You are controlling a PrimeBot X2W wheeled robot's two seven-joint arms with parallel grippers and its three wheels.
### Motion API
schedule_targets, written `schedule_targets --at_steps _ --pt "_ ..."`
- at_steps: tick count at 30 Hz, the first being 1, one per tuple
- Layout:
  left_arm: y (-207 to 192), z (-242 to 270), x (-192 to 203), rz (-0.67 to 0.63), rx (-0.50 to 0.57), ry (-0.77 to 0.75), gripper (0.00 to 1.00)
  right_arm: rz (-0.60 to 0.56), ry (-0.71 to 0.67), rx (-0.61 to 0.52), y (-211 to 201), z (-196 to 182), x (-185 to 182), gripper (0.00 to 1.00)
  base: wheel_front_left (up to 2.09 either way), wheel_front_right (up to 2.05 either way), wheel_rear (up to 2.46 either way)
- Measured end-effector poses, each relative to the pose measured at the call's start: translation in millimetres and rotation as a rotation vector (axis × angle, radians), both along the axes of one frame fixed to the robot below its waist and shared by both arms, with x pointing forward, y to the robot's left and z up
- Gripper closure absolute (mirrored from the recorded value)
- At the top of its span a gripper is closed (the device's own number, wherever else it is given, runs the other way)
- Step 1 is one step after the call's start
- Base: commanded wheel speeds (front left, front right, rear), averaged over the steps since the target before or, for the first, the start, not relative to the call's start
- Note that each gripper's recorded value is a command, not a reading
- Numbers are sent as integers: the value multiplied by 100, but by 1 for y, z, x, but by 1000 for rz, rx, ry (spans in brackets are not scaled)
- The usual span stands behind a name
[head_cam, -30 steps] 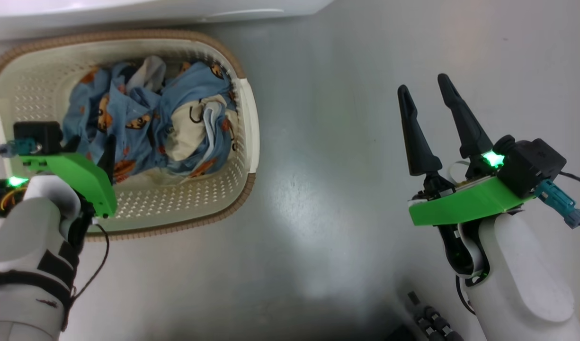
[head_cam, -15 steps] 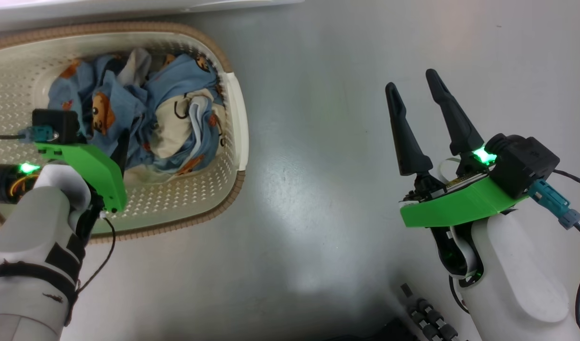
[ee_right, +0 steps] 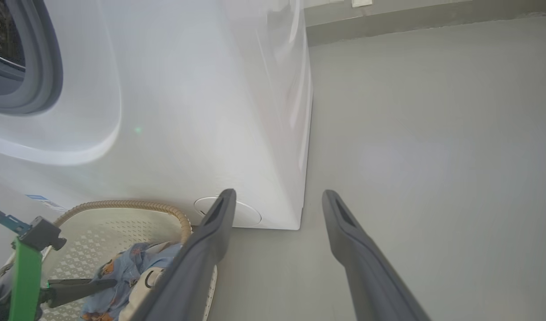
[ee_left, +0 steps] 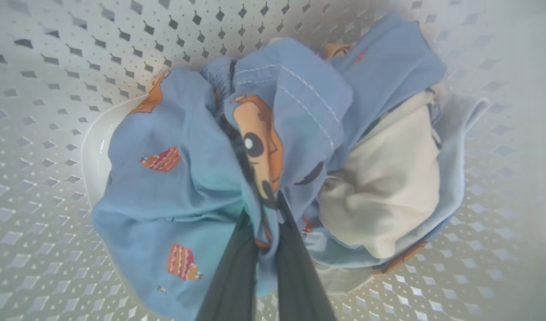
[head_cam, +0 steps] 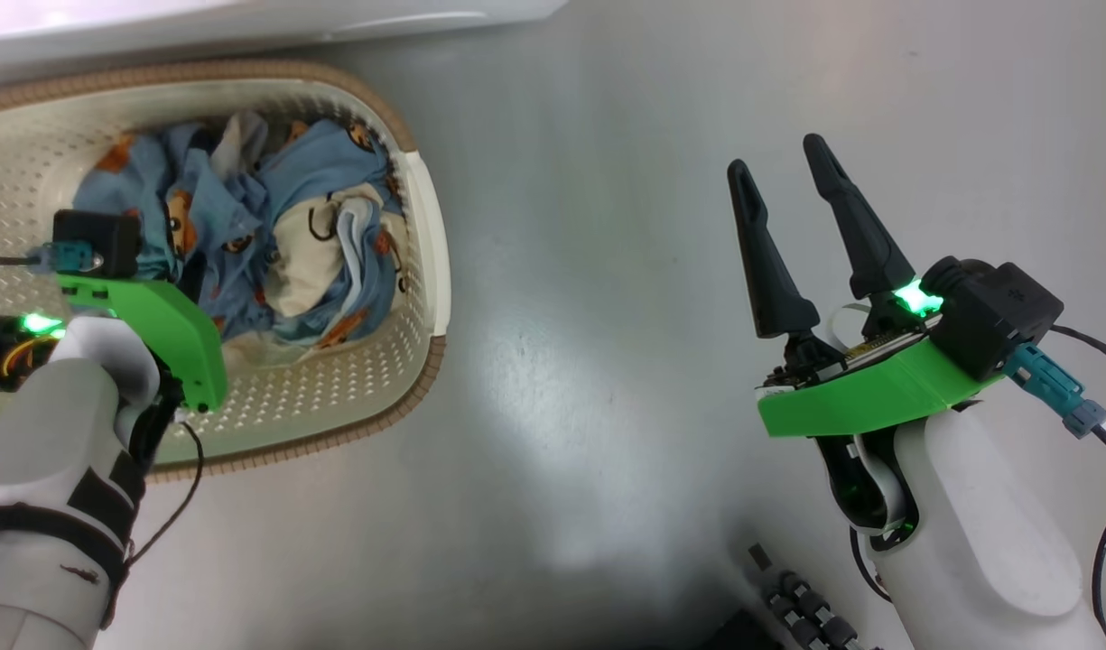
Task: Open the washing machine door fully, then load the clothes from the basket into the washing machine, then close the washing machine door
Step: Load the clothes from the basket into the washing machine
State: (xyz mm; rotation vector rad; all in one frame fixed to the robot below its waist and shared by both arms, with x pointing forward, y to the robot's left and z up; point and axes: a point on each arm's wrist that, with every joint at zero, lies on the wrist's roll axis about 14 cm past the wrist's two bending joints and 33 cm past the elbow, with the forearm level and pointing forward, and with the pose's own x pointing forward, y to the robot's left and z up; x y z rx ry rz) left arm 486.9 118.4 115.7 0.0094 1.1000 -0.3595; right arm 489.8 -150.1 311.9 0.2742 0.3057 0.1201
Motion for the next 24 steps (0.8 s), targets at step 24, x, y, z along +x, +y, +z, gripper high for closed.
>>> schedule_targets --at_steps 24 --pt "14 135 -15 212 -159 -319 100 -42 -130 17 -5 89 -34 0 0 0 0"
